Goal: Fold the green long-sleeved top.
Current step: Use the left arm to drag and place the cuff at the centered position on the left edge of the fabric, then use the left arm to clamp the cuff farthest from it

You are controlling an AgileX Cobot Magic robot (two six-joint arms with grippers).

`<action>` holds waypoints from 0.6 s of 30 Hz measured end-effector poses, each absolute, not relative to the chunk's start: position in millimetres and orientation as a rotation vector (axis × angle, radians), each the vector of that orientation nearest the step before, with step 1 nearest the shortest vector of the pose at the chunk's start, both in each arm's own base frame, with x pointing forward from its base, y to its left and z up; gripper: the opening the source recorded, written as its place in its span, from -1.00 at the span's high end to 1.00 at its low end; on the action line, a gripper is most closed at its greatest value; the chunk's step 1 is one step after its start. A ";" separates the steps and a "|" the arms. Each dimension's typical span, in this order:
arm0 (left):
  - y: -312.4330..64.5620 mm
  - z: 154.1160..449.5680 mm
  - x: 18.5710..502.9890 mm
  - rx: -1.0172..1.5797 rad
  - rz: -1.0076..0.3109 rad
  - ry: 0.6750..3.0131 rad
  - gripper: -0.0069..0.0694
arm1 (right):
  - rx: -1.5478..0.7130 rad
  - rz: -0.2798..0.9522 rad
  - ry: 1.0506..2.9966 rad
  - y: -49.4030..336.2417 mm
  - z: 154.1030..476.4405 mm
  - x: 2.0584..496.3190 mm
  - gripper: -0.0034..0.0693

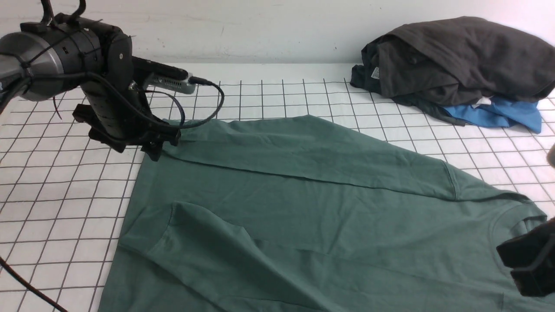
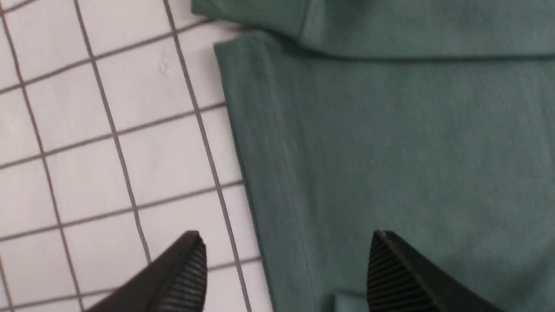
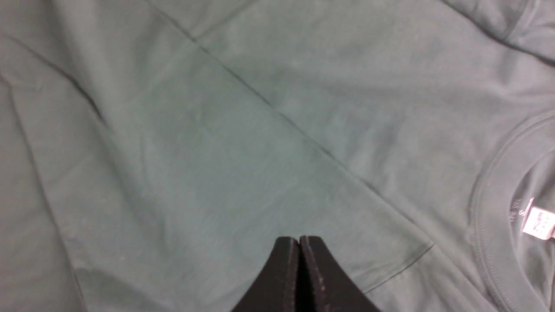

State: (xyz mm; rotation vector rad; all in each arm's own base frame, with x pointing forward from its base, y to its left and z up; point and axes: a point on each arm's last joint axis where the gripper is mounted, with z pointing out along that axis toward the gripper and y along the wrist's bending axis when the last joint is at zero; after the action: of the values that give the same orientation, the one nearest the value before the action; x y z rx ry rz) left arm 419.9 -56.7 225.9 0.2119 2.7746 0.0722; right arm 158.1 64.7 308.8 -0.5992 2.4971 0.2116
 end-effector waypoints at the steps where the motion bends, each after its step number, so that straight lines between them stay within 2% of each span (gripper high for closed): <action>1: -52.6 221.5 430.7 0.176 0.050 2.767 -0.38 | -0.590 0.211 2.508 65.5 308.2 160.9 0.94; 9: -44.3 182.5 480.1 0.105 0.015 2.743 -0.38 | -0.585 0.228 2.558 67.7 302.9 163.8 0.94; 18: -31.0 165.6 511.0 0.035 0.001 2.706 -0.38 | -0.588 0.232 2.572 67.6 302.3 162.7 0.94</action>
State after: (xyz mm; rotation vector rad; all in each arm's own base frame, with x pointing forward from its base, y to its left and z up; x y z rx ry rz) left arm 511.0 -31.0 165.6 0.0347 2.7062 0.0011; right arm 162.7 67.6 302.3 -0.5877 2.5717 0.2315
